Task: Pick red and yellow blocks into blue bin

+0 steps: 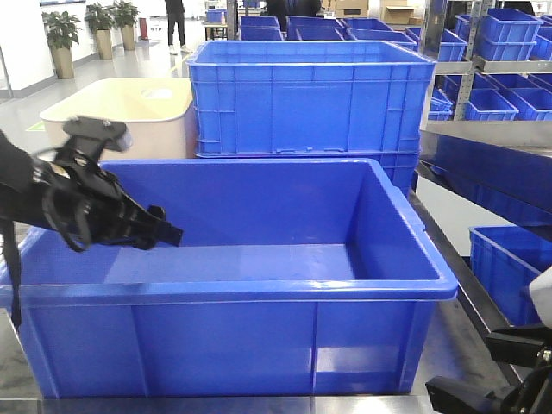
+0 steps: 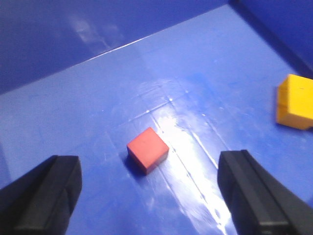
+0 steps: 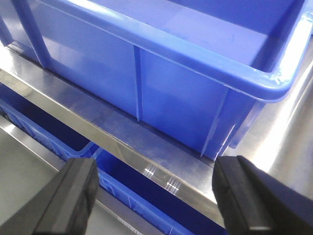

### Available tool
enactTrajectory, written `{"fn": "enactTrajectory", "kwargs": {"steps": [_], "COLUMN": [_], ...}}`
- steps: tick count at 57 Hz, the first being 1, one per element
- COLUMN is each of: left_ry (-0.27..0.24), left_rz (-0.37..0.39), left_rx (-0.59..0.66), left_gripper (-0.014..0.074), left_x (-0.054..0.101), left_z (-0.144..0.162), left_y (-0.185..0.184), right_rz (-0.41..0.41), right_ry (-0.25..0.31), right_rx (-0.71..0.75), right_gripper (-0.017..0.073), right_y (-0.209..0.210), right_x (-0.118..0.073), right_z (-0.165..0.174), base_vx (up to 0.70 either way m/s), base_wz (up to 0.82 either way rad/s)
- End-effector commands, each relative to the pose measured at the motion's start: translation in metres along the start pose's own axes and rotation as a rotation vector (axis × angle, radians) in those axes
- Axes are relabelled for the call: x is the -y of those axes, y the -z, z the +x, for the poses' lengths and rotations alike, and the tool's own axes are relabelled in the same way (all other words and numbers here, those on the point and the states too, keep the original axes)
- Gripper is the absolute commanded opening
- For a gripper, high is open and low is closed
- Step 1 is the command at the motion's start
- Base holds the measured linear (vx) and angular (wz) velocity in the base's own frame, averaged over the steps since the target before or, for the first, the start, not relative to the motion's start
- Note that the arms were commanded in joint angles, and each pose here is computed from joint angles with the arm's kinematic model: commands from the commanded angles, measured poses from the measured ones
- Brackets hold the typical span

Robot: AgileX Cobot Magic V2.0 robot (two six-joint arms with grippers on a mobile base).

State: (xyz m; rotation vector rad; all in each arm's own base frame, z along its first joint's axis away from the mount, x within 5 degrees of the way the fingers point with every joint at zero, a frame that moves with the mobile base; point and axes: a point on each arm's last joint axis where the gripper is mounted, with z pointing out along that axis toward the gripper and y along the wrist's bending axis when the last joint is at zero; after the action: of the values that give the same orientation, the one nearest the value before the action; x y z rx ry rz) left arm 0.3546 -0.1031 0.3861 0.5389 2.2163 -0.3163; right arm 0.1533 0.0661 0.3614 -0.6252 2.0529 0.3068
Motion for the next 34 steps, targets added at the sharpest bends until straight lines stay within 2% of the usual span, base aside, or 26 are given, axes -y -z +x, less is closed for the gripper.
{"fn": "enactTrajectory", "kwargs": {"steps": [1,9,17,34], "left_ry": [-0.024,-0.042,-0.044,-0.012], "left_rz": [-0.011,0.002,0.004,-0.018], "left_rx": [0.182,0.226,0.267,0.285], "left_gripper": [0.0676,0.0655,0.0635,0.0627], "left_x": [0.014,0.030,0.044,0.061], "left_z": [-0.023,-0.019,0.002,0.092], "left_y": [0.064,0.118,0.162,0.187], "right_rz": [0.034,0.034,0.034,0.031], "right_ry": [0.008,0.008,0.008,0.001], "right_rx": [0.106,0.105,0.105,0.101], "right_gripper": [0.0531,0.0531,0.0531,0.0531], "right_y": [0.008,0.008,0.008,0.008], "right_x": [0.002,0.002,0.002,0.002], "right_z": [-0.014,-0.014,-0.014,-0.014], "base_vx": [0.00,0.00,0.00,0.00], "base_wz": [0.00,0.00,0.00,0.00]}}
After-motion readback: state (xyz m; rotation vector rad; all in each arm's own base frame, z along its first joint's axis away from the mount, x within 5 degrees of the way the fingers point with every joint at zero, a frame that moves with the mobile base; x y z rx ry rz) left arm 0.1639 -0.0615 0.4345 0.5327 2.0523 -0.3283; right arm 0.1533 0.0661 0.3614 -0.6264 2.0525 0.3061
